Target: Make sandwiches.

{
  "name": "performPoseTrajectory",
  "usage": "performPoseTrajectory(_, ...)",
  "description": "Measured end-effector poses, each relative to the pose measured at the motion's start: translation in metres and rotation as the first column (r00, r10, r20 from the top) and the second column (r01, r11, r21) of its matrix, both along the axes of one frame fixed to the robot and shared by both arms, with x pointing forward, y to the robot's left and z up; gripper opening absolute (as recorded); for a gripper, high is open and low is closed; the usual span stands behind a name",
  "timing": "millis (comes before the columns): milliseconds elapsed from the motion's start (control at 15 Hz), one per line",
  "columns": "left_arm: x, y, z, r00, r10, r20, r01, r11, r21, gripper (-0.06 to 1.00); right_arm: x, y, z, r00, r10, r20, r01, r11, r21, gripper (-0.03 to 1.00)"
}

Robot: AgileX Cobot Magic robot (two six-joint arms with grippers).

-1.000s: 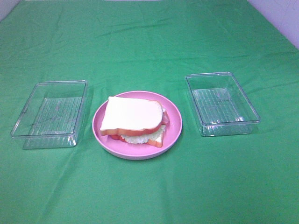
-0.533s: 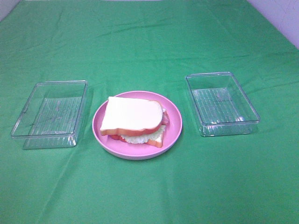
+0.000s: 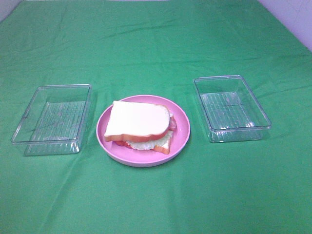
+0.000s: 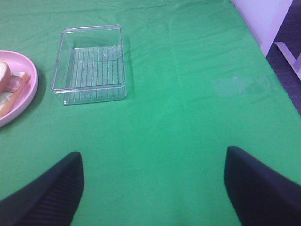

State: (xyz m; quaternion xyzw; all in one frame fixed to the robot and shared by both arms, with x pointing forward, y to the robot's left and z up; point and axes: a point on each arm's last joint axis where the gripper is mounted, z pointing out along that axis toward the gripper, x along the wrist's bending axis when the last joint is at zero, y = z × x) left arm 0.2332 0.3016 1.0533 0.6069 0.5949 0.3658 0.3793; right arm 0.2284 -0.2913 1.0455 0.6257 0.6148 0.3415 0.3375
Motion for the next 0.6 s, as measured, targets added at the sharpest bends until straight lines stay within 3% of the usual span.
performPoseTrajectory(600, 0.0000, 0.0000, 0.0000, 1.000, 0.000, 0.000, 0.000, 1.000, 0.000, 0.79, -0.0001, 0.0001, 0.0000, 1.000, 0.001, 0.001, -0.001, 1.000, 0.001, 0.77)
